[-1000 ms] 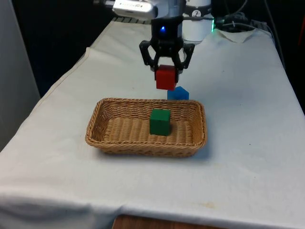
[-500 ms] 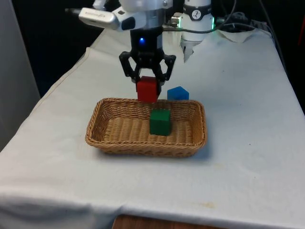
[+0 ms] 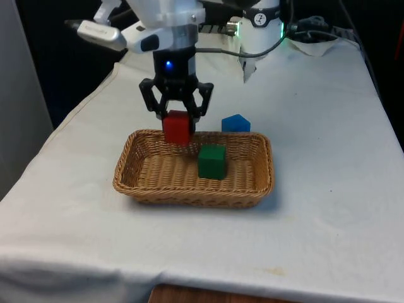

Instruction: Pick up exactly two blocks and place them into the basket.

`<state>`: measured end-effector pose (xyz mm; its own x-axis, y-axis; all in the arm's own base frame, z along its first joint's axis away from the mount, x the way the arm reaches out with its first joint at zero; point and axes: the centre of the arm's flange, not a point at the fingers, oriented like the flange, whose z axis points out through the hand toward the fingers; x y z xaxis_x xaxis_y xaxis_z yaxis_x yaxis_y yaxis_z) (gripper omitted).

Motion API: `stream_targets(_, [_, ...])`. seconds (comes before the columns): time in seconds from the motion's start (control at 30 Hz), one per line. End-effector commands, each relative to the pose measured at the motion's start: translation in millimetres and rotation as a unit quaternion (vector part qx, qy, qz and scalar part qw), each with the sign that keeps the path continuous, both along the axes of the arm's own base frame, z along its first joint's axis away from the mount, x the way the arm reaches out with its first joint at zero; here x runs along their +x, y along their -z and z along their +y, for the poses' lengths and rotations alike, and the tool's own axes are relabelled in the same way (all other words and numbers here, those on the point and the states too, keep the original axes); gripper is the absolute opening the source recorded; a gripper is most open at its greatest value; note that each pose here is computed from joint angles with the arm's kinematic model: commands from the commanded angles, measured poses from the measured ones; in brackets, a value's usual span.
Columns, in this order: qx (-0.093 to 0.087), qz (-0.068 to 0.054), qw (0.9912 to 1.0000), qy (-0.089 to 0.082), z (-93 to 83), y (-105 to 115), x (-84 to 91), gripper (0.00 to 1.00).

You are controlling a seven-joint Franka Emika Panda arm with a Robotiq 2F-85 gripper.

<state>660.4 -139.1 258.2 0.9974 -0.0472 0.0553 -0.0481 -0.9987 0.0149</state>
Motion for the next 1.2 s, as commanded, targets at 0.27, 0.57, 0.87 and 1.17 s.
stream_targets(0.27, [-0.007, -0.002, 0.99988, -0.014, -23.8, 18.8, 11.7, 0.01])
stream_targets(0.57, [-0.010, -0.006, 0.99976, -0.018, -28.3, 38.7, 24.1, 0.01])
stream_targets(0.87, [-0.008, -0.005, 0.99974, -0.020, -27.1, 47.3, 26.9, 0.46])
stream_targets(1.17, [-0.007, -0.007, 0.99973, -0.021, -26.6, 48.6, 28.4, 1.00])
